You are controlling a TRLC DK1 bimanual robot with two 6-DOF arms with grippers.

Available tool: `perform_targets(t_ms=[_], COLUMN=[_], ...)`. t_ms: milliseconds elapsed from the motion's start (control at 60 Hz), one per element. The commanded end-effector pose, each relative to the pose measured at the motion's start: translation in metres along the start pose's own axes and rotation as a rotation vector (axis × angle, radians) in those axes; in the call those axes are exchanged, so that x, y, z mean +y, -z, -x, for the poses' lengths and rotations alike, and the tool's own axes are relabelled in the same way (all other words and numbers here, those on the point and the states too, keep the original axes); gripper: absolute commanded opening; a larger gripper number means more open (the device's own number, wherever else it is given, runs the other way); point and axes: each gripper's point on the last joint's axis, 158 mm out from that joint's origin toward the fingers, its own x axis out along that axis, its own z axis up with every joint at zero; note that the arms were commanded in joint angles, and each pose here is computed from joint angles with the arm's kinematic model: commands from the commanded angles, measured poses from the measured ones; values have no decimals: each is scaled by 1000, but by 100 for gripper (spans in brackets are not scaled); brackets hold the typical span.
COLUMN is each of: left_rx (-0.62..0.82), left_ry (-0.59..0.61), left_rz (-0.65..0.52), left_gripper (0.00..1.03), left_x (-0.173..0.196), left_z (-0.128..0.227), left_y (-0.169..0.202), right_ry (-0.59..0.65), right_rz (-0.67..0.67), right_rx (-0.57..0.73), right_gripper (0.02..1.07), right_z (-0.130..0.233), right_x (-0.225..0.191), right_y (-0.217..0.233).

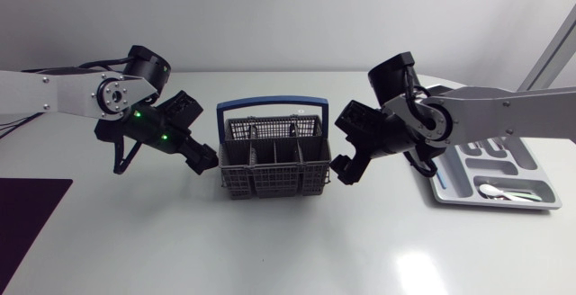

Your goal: Unload the cutlery basket into the drawer organizer.

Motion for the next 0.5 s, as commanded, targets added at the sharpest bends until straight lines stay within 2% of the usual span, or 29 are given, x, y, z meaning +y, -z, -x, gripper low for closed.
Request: perform_targets(t_ms=[0,483], left_rx=[-27,-12], left_ry=[10,-8], left_rz=[3,19], left_gripper=[99,99], left_x=[-4,3], left_z=[-4,-6], left_y=[-17,-13], right_ry=[-19,3], right_rz=[-17,-3], right_rx=[-5,4], right_gripper=[99,99], right_z=[-5,-5], right_x=[6,9], right_y=[-5,-5])
